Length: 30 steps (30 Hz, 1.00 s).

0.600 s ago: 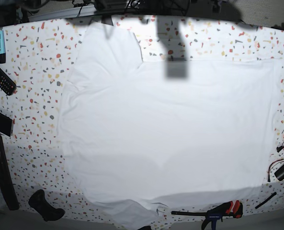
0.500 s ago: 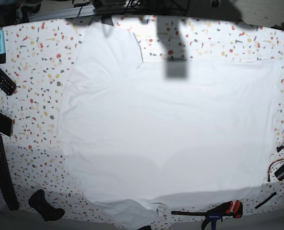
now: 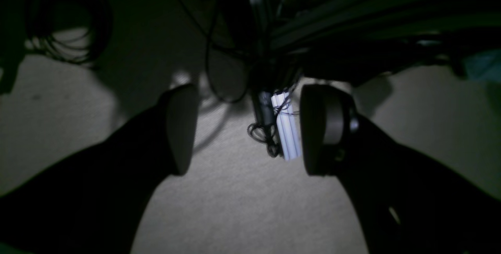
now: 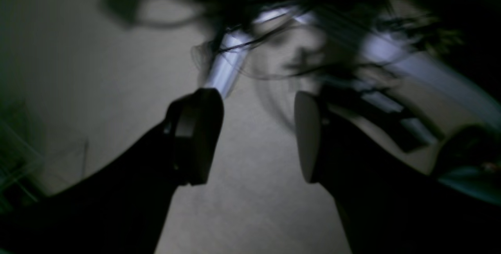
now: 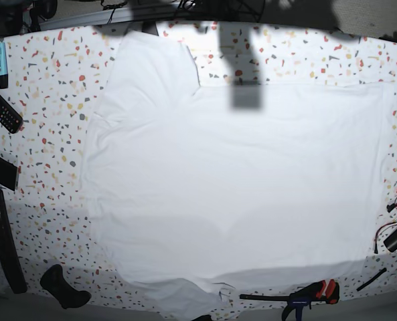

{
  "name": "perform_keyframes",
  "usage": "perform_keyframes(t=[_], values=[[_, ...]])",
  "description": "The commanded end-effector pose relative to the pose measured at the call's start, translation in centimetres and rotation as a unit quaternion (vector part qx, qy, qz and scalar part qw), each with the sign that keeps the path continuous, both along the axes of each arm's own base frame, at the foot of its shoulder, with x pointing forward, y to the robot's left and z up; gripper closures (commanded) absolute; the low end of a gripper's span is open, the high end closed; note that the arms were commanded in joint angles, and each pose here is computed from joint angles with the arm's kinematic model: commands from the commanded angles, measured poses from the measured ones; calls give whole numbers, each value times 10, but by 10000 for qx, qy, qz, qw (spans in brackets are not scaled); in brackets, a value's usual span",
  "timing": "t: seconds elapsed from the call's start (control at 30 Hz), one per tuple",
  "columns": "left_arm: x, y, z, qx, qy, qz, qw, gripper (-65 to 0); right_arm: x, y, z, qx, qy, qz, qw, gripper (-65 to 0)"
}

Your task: Fold the T-shirt properly

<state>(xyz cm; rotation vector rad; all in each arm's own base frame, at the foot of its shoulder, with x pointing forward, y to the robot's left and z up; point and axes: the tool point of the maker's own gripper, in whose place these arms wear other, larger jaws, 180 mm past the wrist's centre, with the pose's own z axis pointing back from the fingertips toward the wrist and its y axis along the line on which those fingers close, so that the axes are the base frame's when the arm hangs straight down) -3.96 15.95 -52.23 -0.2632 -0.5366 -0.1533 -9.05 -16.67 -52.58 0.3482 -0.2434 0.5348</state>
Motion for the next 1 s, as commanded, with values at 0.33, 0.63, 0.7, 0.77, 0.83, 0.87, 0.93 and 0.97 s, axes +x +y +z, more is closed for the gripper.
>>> perform_keyframes(t=[0.33, 0.63, 0.7, 0.77, 0.83, 0.87, 0.93, 0.97], values=[[40, -13, 105, 245, -1159, -111, 9929, -389, 27, 31, 116, 687, -785, 615, 9926, -328], [86, -30, 139, 192, -1612, -299, 9863, -389, 122, 32, 184, 901, -2101, 838, 9699, -328], [98, -32, 145, 197, -1737, -328, 9841, -389, 139, 29, 193, 792, -2378, 938, 9635, -328], [110, -33, 147, 250, -1775, -369, 9831, -389, 155, 24, 195, 583, -2533, 1015, 9603, -328], [122, -33, 147, 317, -1789, -406, 9825, -389, 156, 25, 191, 444, -2358, 1321, 9618, -328], [127, -33, 147, 343, -1804, -416, 9821, -389, 155, 27, 189, 394, -2254, 1531, 9614, -328], [135, -32, 146, 381, -1830, -427, 9814, -389, 161, 19, 187, -31, -2269, 1865, 9559, -328], [138, -32, 146, 394, -1848, -432, 9810, -389, 165, 15, 188, -236, -2348, 2076, 9493, -328]])
